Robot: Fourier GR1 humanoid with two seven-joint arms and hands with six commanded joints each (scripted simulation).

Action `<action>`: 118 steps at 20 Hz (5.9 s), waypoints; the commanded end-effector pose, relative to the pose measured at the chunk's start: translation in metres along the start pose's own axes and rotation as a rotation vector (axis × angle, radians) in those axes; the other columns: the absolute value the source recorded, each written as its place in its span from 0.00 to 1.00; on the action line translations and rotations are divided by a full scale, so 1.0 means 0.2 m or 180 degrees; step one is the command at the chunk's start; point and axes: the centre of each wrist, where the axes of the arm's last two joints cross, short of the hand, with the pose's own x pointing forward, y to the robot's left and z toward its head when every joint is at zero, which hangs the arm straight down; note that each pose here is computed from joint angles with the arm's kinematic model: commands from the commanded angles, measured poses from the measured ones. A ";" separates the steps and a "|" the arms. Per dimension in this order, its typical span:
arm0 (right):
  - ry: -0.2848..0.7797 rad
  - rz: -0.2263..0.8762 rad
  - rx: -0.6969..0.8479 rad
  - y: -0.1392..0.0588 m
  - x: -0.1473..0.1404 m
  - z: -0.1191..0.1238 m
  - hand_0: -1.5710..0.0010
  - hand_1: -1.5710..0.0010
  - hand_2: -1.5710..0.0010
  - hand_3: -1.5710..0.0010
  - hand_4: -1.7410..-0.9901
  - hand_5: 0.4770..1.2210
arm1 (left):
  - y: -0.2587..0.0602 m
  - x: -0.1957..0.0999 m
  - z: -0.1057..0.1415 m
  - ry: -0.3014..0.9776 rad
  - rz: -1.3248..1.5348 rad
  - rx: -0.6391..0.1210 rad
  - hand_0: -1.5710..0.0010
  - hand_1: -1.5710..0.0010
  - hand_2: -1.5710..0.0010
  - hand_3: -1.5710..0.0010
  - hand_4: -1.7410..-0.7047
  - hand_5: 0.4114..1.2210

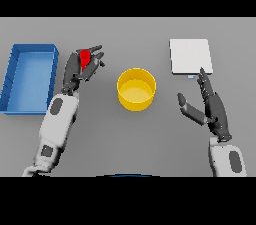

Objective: Pick up the red beaker and tilt it to pour out 1 green nut into yellow bowl. Pick up the yellow bowl and place it on the metallic measuring scale.

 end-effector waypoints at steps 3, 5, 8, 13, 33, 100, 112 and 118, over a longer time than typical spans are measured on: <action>-0.0049 0.0025 0.0023 0.03 0.01 0.01 1.00 1.00 1.00 1.00 0.59 0.25 | 0.01 0.08 0.00 -0.0131 -0.0207 -0.0057 0.01 0.01 0.01 0.02 0.24 0.99; -0.0052 0.0043 0.0028 0.02 0.00 0.01 1.00 1.00 1.00 1.00 0.61 0.25 | 0.01 0.15 -0.02 -0.0189 -0.0419 -0.0113 0.01 0.01 0.01 0.01 0.19 0.97; -0.0091 0.0047 0.0033 0.00 0.02 0.02 1.00 1.00 1.00 1.00 0.62 0.26 | 0.03 0.22 -0.01 -0.0216 -0.0814 -0.0230 0.00 0.00 0.00 0.01 0.12 0.94; -0.0032 0.0033 0.0020 0.02 0.01 0.01 1.00 1.00 1.00 1.00 0.62 0.28 | 0.05 0.28 -0.03 -0.0217 -0.1153 -0.0353 0.00 0.00 0.00 0.01 0.10 0.89; 0.0076 -0.0182 -0.0005 0.04 0.01 0.02 1.00 1.00 1.00 1.00 0.60 0.21 | -0.26 0.65 -0.22 -0.0401 -0.5180 -0.2159 0.00 0.00 0.00 0.16 0.05 0.99; -0.0112 0.0058 0.0175 0.03 0.00 -0.04 1.00 1.00 1.00 1.00 0.58 0.29 | 1.04 0.63 -0.41 0.2035 -0.2454 0.1034 0.00 0.00 0.00 0.05 0.00 1.00; -0.0092 0.0128 0.0174 0.03 -0.01 -0.03 1.00 1.00 1.00 1.00 0.54 0.34 | 1.01 0.43 -0.10 0.2012 -0.2218 0.1156 0.00 0.00 0.00 0.10 0.10 0.78; -0.0095 0.0110 0.0209 0.04 -0.01 -0.04 1.00 1.00 1.00 1.00 0.56 0.34 | 0.97 0.42 -0.03 0.2008 -0.1971 0.0715 0.09 0.18 0.26 0.54 0.67 0.43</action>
